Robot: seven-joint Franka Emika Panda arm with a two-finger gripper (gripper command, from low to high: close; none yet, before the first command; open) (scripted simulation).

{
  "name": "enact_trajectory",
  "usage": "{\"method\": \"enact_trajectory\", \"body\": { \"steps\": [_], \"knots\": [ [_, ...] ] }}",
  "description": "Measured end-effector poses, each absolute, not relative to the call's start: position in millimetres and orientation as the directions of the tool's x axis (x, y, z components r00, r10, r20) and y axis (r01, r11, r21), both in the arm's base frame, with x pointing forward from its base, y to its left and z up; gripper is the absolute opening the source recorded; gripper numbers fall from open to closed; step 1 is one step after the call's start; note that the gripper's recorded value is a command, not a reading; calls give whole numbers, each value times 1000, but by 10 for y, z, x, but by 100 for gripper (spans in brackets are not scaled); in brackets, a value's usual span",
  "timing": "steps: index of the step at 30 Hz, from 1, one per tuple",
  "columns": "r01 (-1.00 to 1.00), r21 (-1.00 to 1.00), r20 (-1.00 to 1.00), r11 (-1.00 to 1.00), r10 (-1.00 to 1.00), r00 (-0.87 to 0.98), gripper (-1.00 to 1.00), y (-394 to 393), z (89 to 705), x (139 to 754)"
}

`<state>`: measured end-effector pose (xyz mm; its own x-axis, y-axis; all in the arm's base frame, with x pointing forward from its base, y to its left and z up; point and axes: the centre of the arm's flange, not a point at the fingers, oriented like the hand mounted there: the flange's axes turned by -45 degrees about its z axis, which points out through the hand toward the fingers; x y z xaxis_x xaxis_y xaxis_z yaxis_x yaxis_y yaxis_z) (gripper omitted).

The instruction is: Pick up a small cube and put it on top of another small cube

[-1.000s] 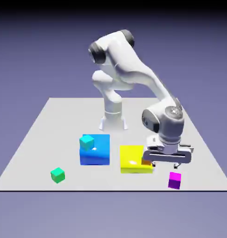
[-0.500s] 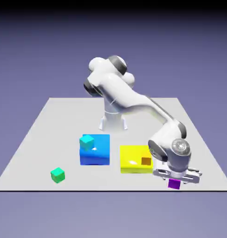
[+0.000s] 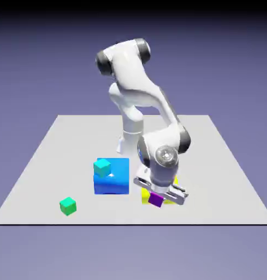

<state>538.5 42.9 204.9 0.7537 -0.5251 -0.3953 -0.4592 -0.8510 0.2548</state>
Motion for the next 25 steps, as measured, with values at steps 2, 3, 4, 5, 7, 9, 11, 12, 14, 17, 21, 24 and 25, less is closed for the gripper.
{"method": "enact_trajectory", "body": {
  "steps": [2,3,4,5,7,9,11,12,14,17,21,24,25],
  "knots": [
    [-507,263,-390,-821,-571,722,-100,78,2186,5279],
    [-533,263,-388,-804,-594,705,-100,-93,2261,5217],
    [-559,261,-386,-787,-615,687,-100,-260,2340,5150],
    [-585,256,-384,-769,-636,669,-100,-423,2421,5076],
    [-639,239,-381,-732,-675,631,-100,-732,2590,4912],
    [-692,211,-381,-690,-710,592,-100,-1019,2760,4725],
    [-754,172,-384,-634,-748,542,-100,-1351,2928,4497],
    [-775,149,-386,-614,-758,526,-100,-1448,3009,4392],
    [-819,95,-393,-565,-778,491,-100,-1658,3162,4159],
    [-870,-2,-410,-492,-794,450,-100,-1891,3361,3807],
    [-869,-4,-410,-494,-792,452,-100,-1761,2899,3754],
    [-870,0,-409,-493,-794,450,100,-1714,2704,3704],
    [-870,0,-409,-493,-794,450,100,-1714,2704,3704]
  ]
}}
